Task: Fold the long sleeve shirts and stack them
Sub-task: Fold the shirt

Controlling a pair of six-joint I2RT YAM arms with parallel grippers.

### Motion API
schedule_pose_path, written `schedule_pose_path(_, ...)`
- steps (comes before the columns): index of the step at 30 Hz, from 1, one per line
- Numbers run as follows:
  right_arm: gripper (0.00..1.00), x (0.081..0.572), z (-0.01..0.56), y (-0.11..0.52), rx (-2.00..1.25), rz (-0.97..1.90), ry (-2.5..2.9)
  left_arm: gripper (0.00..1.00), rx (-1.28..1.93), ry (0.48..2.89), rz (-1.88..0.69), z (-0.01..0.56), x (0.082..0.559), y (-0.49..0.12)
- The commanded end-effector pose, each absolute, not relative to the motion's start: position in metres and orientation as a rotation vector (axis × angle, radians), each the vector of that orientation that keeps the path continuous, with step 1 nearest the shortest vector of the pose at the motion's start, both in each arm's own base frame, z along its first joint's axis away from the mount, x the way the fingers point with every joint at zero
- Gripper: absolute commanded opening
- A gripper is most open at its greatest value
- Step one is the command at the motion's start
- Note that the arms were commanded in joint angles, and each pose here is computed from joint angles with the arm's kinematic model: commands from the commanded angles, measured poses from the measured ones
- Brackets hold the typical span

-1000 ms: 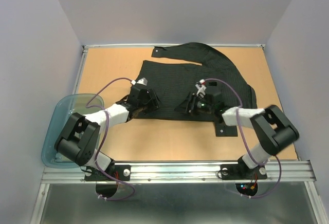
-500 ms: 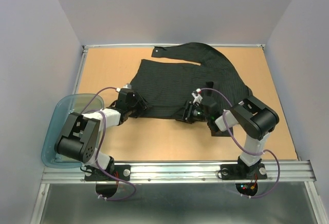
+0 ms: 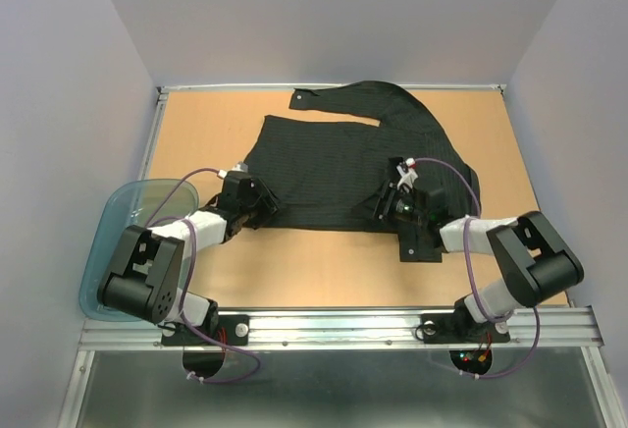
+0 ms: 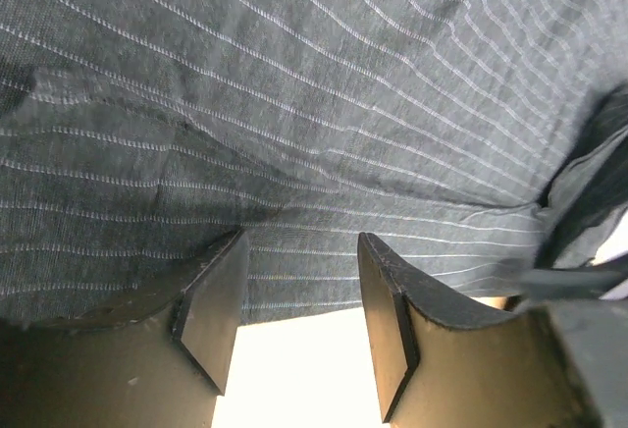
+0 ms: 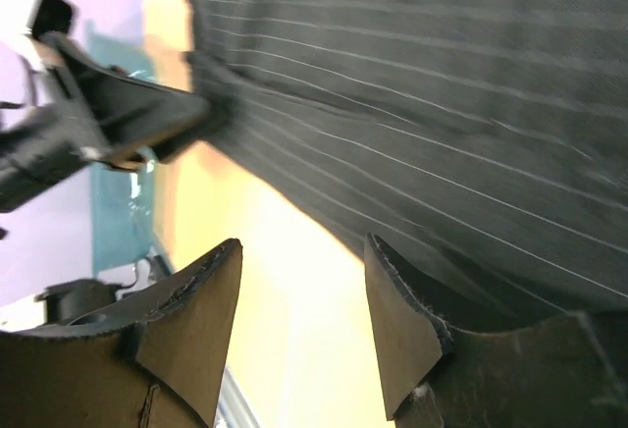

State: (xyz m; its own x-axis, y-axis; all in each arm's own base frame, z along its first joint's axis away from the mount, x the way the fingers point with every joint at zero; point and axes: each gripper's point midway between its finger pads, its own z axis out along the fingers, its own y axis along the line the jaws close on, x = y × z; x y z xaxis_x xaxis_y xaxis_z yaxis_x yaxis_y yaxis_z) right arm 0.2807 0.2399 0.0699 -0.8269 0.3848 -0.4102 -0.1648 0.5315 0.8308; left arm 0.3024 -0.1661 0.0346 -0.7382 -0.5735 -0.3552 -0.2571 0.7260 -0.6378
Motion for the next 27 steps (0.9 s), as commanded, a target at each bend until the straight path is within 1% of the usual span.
schedule_pose_path(1,0.59,0.29,0.115,0.253,0.051,1.313,2.137,0.61,-0.51,2.363,-0.712,0.06,0.301,-0.176)
schedule_pose_path(3,0.59,0.292,0.12,0.256,0.06,1.338,2.13,0.6,-0.446,2.327,-0.749,0.08,0.305,-0.193)
schedule_pose_path(5,0.59,0.293,0.111,0.259,0.075,1.342,2.155,0.61,-0.395,2.327,-0.782,0.088,0.303,-0.211)
schedule_pose_path(8,0.59,0.293,0.092,0.26,0.103,1.341,2.186,0.61,-0.379,2.361,-0.812,0.08,0.298,-0.226)
schedule_pose_path(11,0.58,0.293,0.067,0.255,0.161,1.294,2.234,0.61,-0.402,2.42,-0.816,0.059,0.292,-0.23)
schedule_pose_path(15,0.58,0.287,0.04,0.241,0.197,1.205,2.287,0.61,-0.442,2.468,-0.806,0.038,0.282,-0.227)
schedule_pose_path(19,0.58,0.29,0.037,0.226,0.228,1.16,2.281,0.61,-0.494,2.484,-0.751,0.027,0.278,-0.215)
schedule_pose_path(22,0.58,0.301,0.035,0.206,0.292,1.047,2.309,0.6,-0.547,2.502,-0.71,0.018,0.273,-0.201)
schedule_pose_path(23,0.58,0.305,0.029,0.197,0.299,0.956,2.325,0.6,-0.553,2.493,-0.709,0.021,0.274,-0.198)
schedule_pose_path(26,0.59,0.302,0.037,0.188,0.232,0.855,2.393,0.6,-0.51,2.47,-0.677,0.031,0.277,-0.192)
schedule_pose_path(27,0.61,0.306,0.058,0.184,0.205,0.817,2.368,0.61,-0.482,2.442,-0.681,0.044,0.28,-0.193)
